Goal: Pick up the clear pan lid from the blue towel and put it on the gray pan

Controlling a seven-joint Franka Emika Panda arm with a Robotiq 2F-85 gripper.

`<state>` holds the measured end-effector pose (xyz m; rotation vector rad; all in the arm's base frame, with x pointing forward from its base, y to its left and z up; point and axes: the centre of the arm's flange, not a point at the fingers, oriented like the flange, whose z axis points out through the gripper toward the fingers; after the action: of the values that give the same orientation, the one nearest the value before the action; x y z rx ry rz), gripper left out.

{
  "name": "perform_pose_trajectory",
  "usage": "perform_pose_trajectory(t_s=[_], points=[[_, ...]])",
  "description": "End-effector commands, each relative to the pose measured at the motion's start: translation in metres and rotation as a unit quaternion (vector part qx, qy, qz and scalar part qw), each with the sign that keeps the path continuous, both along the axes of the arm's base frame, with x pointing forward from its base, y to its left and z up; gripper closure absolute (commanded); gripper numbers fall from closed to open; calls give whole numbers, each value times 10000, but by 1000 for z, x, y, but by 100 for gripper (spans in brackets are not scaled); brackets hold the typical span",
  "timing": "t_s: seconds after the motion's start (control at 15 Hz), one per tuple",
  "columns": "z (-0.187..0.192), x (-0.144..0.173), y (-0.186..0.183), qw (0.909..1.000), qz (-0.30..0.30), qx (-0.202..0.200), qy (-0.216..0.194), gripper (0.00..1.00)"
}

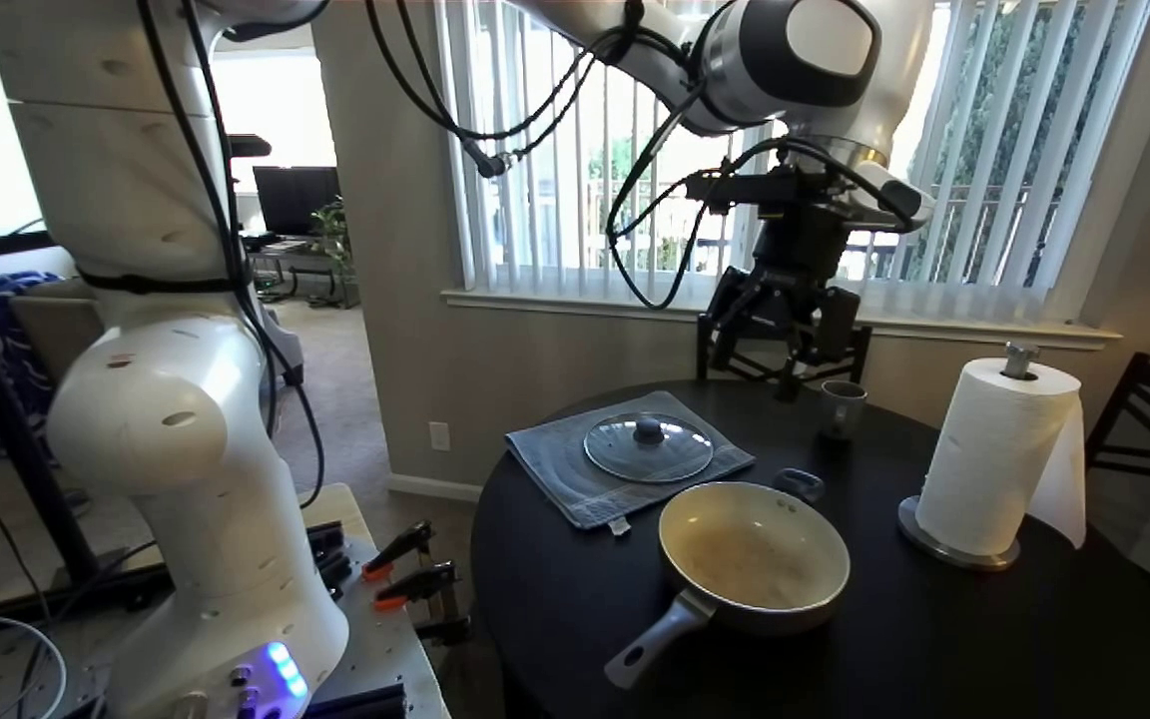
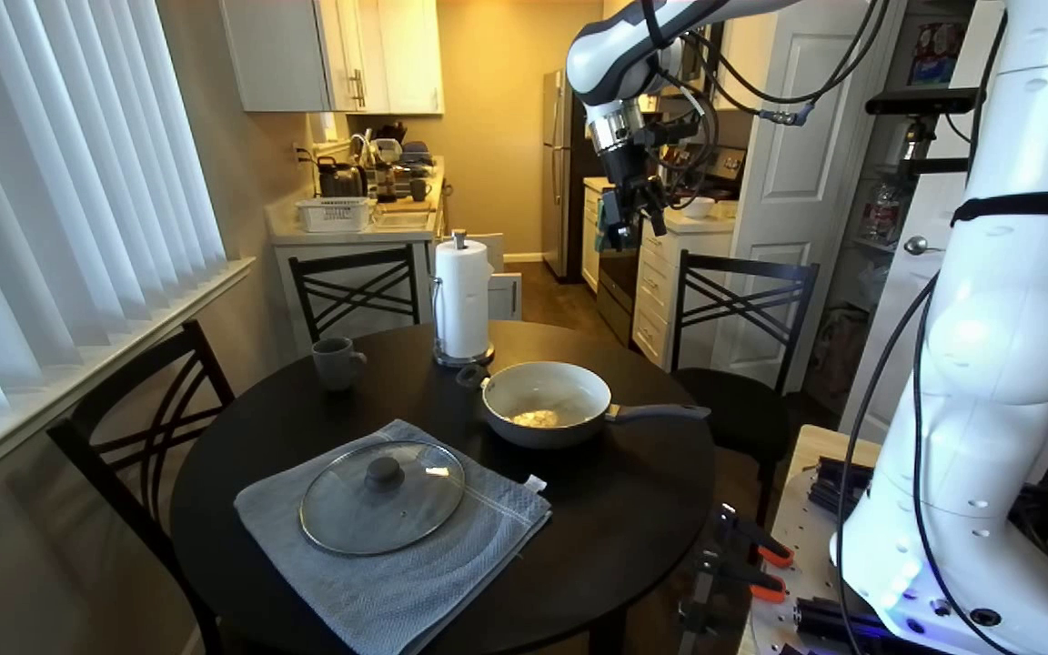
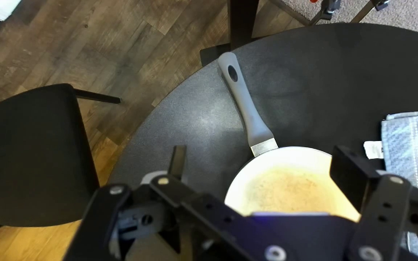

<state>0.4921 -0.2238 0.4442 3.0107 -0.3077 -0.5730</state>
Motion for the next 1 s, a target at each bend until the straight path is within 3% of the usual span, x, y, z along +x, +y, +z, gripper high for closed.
perform_pose_trajectory(t_s=[0.0,0.27,0.4,0.6,0.67,0.93], points=[[0,0,0,10000,1,0,0,0],[0,0,0,10000,0,0,0,0],[16,12,19,9994,53,-13,-352,0],[19,37,100,9966,499,-99,-655,0],[15,41,126,9933,816,-293,-762,0],[-18,62,249,9706,1952,-674,-1234,0]])
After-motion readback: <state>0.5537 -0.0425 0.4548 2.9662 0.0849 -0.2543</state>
